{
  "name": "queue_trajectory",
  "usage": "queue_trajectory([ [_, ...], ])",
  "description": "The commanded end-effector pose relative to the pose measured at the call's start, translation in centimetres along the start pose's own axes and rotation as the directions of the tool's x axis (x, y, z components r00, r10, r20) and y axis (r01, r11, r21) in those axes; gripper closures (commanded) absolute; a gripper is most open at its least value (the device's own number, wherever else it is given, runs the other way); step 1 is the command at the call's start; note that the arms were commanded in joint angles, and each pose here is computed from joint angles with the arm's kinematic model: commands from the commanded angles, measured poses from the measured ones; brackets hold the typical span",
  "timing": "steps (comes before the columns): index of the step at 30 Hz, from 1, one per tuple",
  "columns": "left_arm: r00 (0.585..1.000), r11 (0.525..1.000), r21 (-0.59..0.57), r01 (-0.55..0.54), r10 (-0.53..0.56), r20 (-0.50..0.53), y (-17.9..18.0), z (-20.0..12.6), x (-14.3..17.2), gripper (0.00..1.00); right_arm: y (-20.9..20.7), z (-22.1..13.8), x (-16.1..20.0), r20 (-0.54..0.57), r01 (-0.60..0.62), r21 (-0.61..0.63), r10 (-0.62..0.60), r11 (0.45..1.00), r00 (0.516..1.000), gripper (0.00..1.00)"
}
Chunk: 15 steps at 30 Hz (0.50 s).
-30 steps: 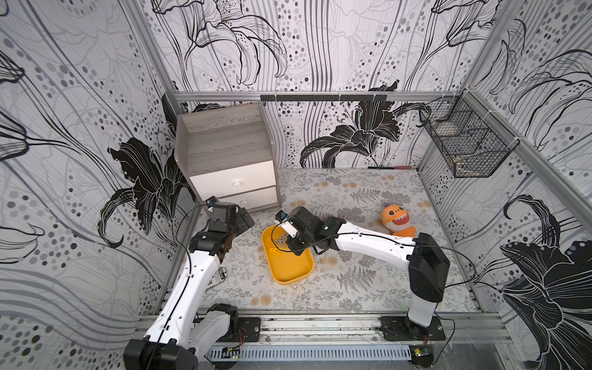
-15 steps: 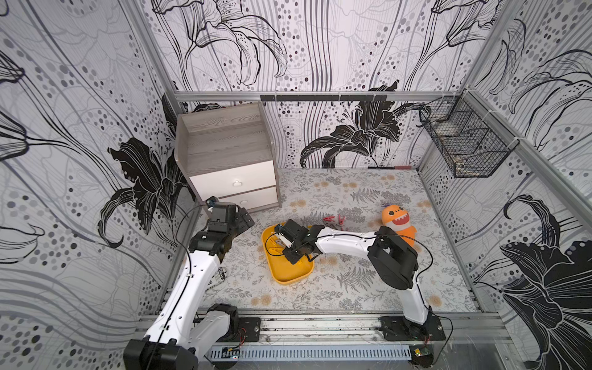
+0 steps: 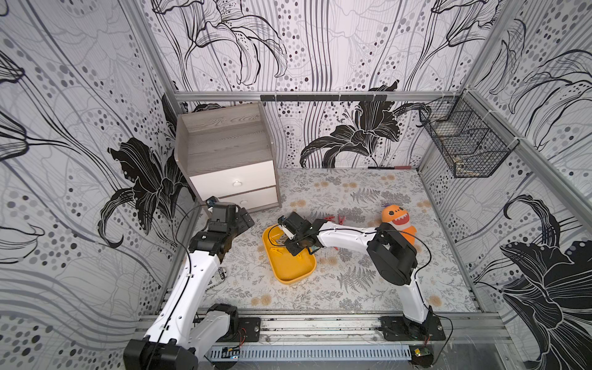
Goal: Put the clothespins into the storage box
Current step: Place the clothespin in the storage box.
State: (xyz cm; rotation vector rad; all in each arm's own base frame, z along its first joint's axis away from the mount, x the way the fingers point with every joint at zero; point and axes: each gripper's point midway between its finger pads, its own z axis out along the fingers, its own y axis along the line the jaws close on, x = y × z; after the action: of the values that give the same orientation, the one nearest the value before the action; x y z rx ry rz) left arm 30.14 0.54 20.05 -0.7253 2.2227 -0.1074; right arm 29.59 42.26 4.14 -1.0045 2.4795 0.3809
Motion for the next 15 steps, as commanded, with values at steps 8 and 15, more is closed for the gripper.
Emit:
queue_trajectory([
  [8, 0.999, 1.000, 0.012, -0.005, 0.005, 0.033, -0.4, -0.3, -0.8, 0.03, -2.6, -9.2, -3.6, 0.178, -0.065, 0.047, 0.056, 0.997, 0.982, 0.77],
  [15, 0.999, 1.000, 0.012, -0.009, 0.009, 0.038, -0.4, -0.4, -0.9, 0.03, -10.2, -11.0, 3.8, 0.115, -0.207, 0.154, 0.191, 0.966, 0.975, 0.76],
])
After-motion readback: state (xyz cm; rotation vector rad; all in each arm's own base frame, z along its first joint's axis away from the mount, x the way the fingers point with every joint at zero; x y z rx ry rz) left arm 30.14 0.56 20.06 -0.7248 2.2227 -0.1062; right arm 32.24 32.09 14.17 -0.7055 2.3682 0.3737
